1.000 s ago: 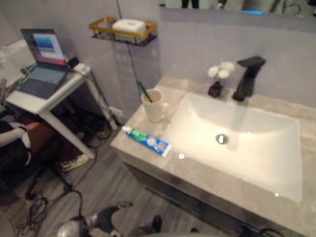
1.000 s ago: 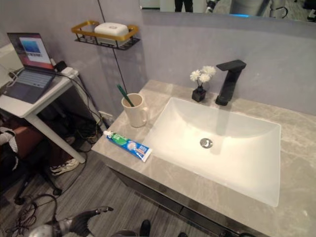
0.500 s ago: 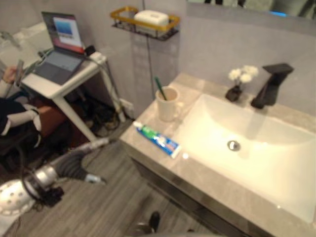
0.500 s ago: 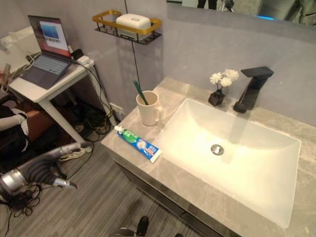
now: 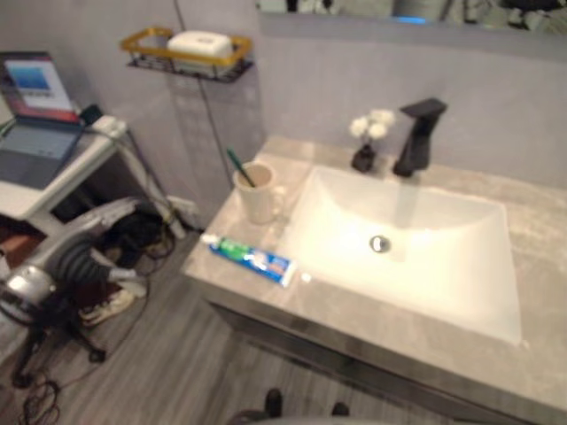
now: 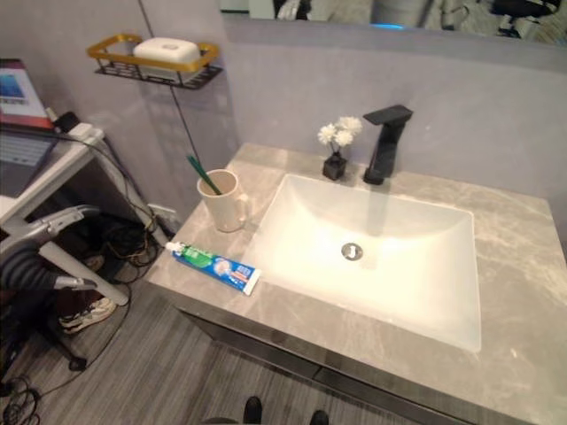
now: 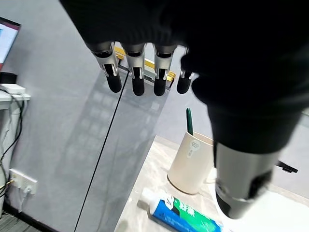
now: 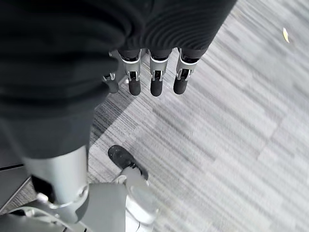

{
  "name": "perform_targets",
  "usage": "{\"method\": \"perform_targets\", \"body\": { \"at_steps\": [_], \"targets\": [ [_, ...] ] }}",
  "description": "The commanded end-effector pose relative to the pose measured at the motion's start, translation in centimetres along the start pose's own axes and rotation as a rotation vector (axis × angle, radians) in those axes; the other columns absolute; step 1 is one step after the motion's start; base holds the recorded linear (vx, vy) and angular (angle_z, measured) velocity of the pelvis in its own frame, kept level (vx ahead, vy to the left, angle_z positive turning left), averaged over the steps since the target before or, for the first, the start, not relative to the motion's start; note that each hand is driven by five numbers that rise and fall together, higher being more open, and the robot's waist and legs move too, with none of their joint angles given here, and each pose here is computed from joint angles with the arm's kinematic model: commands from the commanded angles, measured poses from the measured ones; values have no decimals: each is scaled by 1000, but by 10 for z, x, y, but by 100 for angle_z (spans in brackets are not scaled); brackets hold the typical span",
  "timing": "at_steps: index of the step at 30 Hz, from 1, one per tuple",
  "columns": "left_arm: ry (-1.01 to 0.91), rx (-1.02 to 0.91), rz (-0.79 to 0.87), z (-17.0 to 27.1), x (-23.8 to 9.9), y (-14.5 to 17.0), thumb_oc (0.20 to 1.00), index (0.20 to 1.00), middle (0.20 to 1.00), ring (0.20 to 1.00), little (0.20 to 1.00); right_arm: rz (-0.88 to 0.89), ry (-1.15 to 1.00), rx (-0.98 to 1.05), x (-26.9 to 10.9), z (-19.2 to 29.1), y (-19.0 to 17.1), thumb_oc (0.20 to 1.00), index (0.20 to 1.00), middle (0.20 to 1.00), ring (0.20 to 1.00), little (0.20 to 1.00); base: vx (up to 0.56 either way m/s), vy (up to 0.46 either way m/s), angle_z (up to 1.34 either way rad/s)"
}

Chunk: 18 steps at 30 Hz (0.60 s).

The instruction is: Put brush and paste in cup on sink, flatten towel.

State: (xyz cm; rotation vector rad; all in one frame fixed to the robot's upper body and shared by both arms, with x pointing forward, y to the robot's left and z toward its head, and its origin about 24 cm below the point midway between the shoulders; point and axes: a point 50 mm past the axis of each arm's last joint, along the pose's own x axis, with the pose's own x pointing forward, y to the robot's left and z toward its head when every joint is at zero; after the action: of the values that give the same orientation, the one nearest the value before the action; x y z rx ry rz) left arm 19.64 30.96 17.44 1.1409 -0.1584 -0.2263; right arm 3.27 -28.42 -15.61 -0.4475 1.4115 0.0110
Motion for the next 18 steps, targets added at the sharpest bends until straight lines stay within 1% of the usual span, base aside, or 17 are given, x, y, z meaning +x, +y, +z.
{"method": "perform_targets", "body": {
  "at_steps": [1,3,8,15,16,18],
  "targets": [
    [-35,-4,99,1,4,20,1000,1000,1000,1000,1000,-12,-18,37,1,12,-6,1000,1000,1000,1000,1000,28,145,-48],
    [-22,-21,75,-2,6,16,1000,1000,1000,1000,1000,-7,-19,63,1,13,-6,1000,1000,1000,1000,1000,32,153,-57],
    [25,-145,52,-17,6,0,1000,1000,1000,1000,1000,12,7,119,1,2,1,1000,1000,1000,1000,1000,52,114,-47],
    [44,-130,-55,-19,7,-12,1000,1000,1000,1000,1000,21,45,145,-1,-10,3,1000,1000,1000,1000,1000,39,102,-31],
    [52,-140,-91,-20,5,-16,1000,1000,1000,1000,1000,18,48,146,-1,-11,2,1000,1000,1000,1000,1000,23,84,-47],
    [60,-152,-101,-21,4,-17,1000,1000,1000,1000,1000,17,48,147,-1,-11,2,1000,1000,1000,1000,1000,18,62,-45]
  ]
}}
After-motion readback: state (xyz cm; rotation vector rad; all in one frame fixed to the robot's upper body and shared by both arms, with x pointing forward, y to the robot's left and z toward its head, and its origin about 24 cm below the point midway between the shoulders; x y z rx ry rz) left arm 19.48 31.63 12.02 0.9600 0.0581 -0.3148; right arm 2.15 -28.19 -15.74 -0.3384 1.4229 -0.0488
